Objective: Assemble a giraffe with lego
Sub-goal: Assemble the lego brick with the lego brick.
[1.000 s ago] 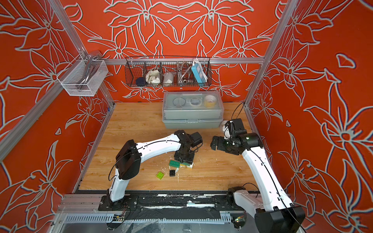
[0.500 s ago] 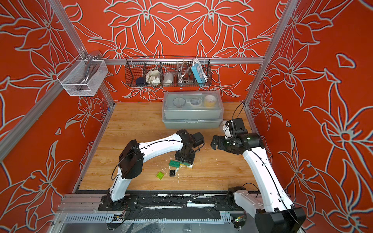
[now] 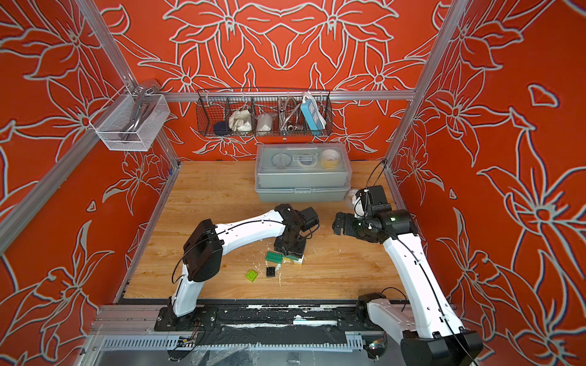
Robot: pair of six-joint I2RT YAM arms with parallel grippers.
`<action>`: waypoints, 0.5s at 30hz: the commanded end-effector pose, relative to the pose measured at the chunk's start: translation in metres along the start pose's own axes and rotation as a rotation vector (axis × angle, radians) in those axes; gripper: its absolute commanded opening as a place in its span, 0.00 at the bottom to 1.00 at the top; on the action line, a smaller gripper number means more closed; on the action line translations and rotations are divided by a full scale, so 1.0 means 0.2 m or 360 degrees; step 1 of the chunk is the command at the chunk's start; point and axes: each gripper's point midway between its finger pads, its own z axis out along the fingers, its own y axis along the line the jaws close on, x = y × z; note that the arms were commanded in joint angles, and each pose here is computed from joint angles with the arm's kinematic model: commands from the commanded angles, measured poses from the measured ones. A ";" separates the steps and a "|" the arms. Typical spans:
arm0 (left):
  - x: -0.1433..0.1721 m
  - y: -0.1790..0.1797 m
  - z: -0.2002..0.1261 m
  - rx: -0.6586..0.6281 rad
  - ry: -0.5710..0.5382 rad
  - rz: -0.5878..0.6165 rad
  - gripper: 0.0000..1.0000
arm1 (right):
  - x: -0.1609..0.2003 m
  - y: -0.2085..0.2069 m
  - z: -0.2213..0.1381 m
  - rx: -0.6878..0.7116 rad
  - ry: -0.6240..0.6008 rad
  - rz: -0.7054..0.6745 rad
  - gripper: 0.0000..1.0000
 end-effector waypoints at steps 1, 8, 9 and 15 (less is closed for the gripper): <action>-0.02 0.14 0.27 -0.0326 0.0028 0.0100 0.54 | -0.02 -0.02 -0.06 0.0051 -0.0049 -0.0012 1.00; -0.01 0.12 0.32 -0.0282 0.0048 0.0063 0.54 | -0.02 -0.02 -0.06 0.0036 -0.0060 -0.0005 1.00; 0.00 0.11 0.32 -0.0259 0.0062 0.0043 0.54 | -0.02 -0.01 -0.07 0.0035 -0.0062 -0.0006 1.00; 0.04 0.04 0.32 -0.0105 0.0182 -0.0085 0.55 | -0.02 -0.01 -0.06 0.0025 -0.0055 0.0001 1.00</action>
